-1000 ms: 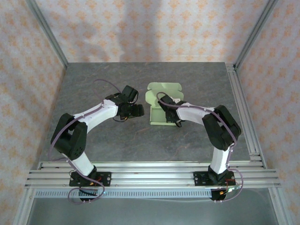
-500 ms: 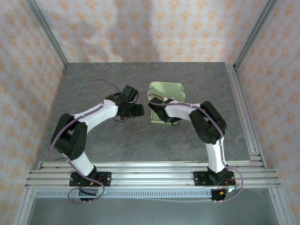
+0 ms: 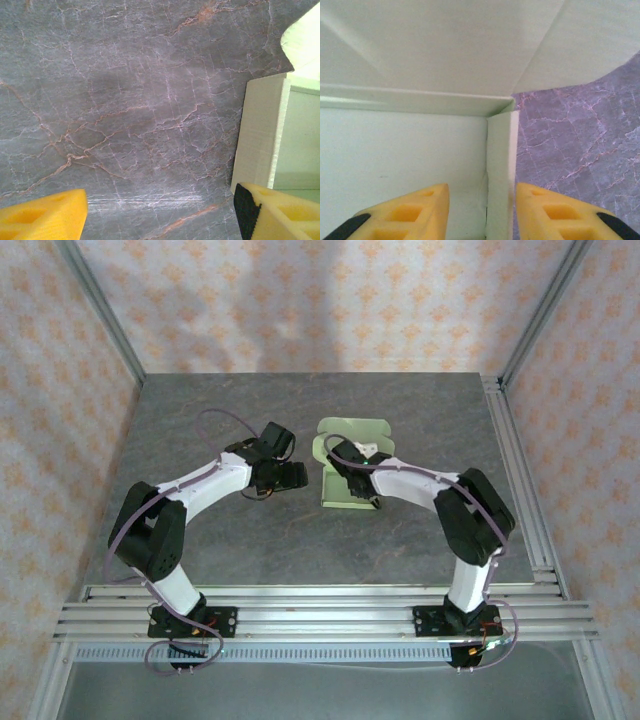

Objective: Fold the paper box

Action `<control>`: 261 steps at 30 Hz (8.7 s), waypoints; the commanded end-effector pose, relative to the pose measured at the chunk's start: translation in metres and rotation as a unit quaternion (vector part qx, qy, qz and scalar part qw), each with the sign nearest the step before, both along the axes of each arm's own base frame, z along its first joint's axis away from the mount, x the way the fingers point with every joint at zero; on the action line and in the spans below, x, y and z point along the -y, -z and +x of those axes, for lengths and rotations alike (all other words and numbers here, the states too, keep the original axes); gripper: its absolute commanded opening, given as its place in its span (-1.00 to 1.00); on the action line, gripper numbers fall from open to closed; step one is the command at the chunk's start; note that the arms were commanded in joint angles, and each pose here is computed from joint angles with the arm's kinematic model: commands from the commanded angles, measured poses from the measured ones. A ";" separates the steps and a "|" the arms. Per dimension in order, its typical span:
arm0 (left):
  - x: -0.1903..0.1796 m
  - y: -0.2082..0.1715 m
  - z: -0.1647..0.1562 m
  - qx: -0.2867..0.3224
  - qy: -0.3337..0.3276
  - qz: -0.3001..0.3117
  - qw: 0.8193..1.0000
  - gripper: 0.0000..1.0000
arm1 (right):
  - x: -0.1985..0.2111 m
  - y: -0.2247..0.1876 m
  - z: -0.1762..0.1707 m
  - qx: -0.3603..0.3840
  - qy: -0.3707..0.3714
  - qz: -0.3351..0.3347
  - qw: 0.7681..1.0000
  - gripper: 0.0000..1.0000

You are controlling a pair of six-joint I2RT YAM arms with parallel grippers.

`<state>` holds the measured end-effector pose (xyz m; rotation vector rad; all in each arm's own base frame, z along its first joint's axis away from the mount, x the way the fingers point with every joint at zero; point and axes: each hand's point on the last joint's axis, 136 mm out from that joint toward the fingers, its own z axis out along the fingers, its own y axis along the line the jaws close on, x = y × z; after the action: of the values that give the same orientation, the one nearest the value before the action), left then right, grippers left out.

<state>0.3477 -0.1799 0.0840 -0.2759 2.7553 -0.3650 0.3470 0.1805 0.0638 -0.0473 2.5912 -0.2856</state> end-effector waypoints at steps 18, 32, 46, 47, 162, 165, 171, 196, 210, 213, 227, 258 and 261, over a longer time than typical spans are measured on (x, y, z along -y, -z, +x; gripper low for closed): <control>0.032 -0.066 0.057 0.174 0.144 -0.011 0.974 0.94 | 0.015 -0.076 -0.002 0.114 -0.110 0.164 0.974 0.29; 0.071 -0.119 0.096 0.215 0.399 0.005 0.891 0.73 | 0.033 -0.105 -0.027 0.161 -0.139 0.214 0.953 0.42; 0.081 -0.082 0.096 0.110 0.514 -0.011 0.851 0.26 | 0.044 -0.101 -0.036 0.167 -0.131 0.198 0.957 0.42; 0.080 -0.080 0.093 0.105 0.521 -0.012 0.847 0.19 | 0.045 -0.101 -0.036 0.167 -0.132 0.198 0.957 0.42; 0.066 -0.062 0.083 0.072 0.576 -0.005 0.814 -0.92 | 0.045 -0.116 -0.029 0.182 -0.132 0.191 0.956 0.40; 0.065 -0.067 0.078 0.077 0.575 -0.006 0.814 -0.91 | 0.048 -0.123 -0.029 0.189 -0.136 0.178 0.956 0.40; 0.064 -0.072 0.073 0.081 0.572 -0.009 0.816 -0.91 | 0.053 -0.131 -0.028 0.197 -0.144 0.154 0.957 0.40; 0.067 -0.079 0.056 0.076 0.579 -0.039 0.811 -0.91 | 0.036 -0.141 -0.008 0.122 -0.357 0.123 0.918 0.38; 0.067 -0.081 0.054 0.073 0.581 -0.044 0.809 -0.92 | 0.026 -0.105 0.007 -0.033 -0.441 0.166 0.881 -0.32; 0.067 -0.082 0.053 0.075 0.581 -0.045 0.809 -0.92 | 0.025 -0.097 0.008 -0.051 -0.446 0.168 0.877 -0.35; 0.068 -0.081 0.053 0.074 0.582 -0.050 0.808 -0.92 | 0.030 -0.079 0.011 -0.090 -0.452 0.176 0.870 -0.40; 0.063 -0.087 0.083 0.080 0.393 -0.009 0.916 -1.00 | 0.053 -0.130 0.018 0.065 -0.229 0.153 0.959 -1.00; 0.066 -0.088 0.088 0.069 0.357 -0.015 0.932 -1.00 | 0.056 -0.128 0.022 0.078 -0.198 0.147 0.966 -1.00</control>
<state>0.4190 -0.2665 0.1756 0.9760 2.4999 -0.6916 0.3485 0.1412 0.1733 -0.6256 2.4373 0.3375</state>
